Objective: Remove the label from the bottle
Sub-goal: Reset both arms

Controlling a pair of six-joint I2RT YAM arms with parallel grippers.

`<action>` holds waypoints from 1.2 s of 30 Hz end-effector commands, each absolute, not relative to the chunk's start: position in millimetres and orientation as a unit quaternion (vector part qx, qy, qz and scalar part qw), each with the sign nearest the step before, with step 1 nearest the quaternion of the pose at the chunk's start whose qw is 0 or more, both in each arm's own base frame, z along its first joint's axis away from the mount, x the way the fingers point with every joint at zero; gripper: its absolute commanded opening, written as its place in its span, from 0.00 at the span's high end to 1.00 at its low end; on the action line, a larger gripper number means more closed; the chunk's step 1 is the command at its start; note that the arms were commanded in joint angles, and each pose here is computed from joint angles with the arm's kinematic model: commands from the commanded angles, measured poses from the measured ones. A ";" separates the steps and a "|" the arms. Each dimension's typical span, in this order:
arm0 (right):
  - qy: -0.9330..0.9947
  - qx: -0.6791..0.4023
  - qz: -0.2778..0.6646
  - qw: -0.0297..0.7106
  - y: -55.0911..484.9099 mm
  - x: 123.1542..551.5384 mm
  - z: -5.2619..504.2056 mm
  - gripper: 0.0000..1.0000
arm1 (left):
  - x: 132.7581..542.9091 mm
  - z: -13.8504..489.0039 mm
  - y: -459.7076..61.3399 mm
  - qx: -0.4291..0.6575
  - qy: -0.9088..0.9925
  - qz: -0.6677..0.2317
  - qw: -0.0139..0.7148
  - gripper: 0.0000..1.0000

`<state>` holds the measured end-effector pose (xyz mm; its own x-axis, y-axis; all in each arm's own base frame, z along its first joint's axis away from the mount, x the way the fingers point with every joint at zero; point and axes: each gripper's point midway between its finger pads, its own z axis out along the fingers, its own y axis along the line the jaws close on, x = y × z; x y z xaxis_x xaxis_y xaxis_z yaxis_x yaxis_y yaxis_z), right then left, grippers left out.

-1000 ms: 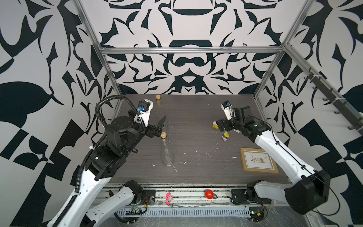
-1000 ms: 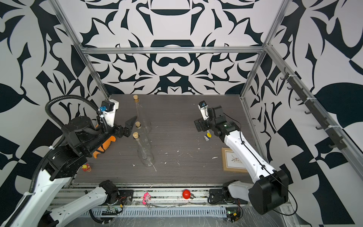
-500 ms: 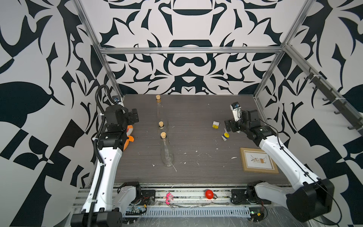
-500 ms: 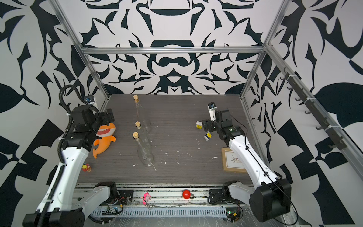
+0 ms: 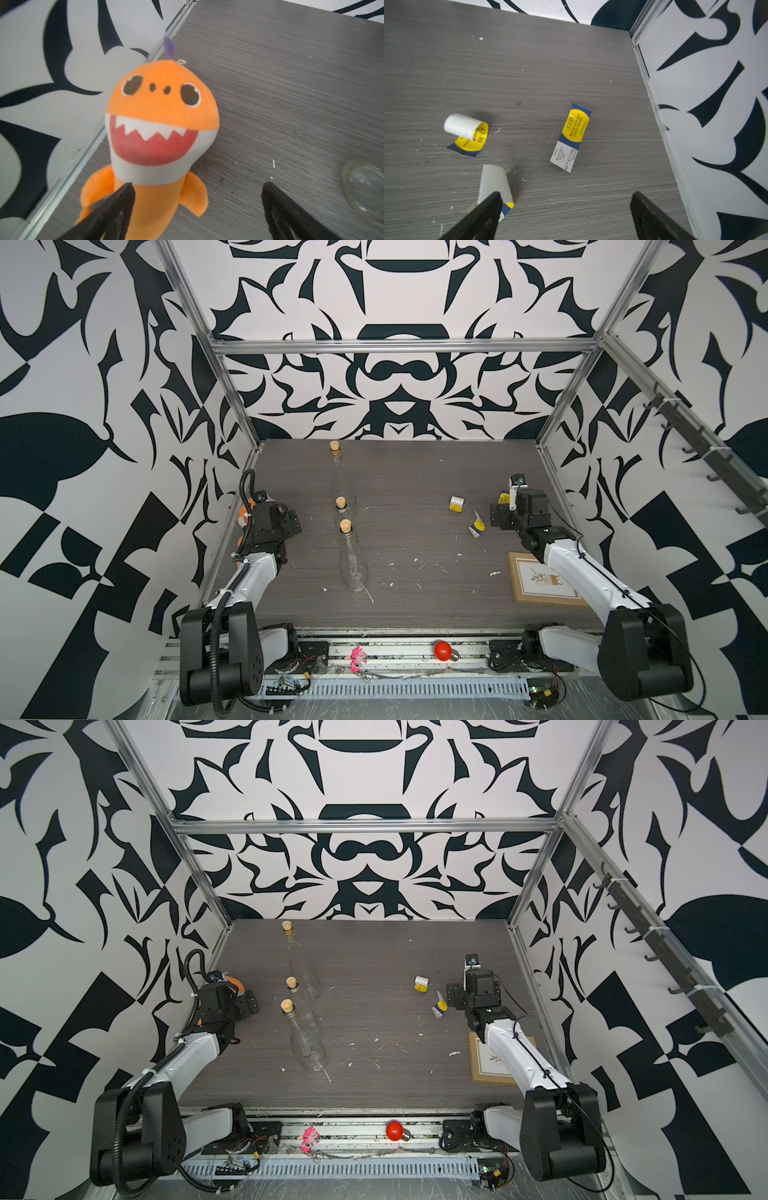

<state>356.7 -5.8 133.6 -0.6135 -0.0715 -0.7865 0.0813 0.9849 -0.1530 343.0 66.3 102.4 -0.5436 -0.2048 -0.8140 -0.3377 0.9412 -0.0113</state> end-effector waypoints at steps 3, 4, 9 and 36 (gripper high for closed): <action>0.839 0.016 -0.110 0.533 -12.4 378.8 139.2 0.01 | 367.5 122.3 54.3 -0.137 0.822 0.029 0.552 0.01; 0.835 0.014 -0.110 0.539 -12.1 379.7 133.9 0.01 | 369.1 114.9 49.0 -0.125 0.823 0.019 0.554 0.01; 0.847 -0.005 -0.134 0.514 -14.7 386.7 121.2 0.01 | 372.7 111.1 21.5 -0.079 0.807 -0.031 0.585 0.01; 0.858 -0.016 -0.122 0.499 -14.3 391.7 90.4 0.00 | 392.2 89.1 -20.4 0.027 0.816 -0.082 0.572 0.01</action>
<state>384.8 -20.1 81.3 -0.5139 -0.1458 -0.8454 0.1287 0.9612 -0.2440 390.3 -12.5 89.0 -0.3390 -0.0647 -0.9386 0.0929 0.9905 -0.1018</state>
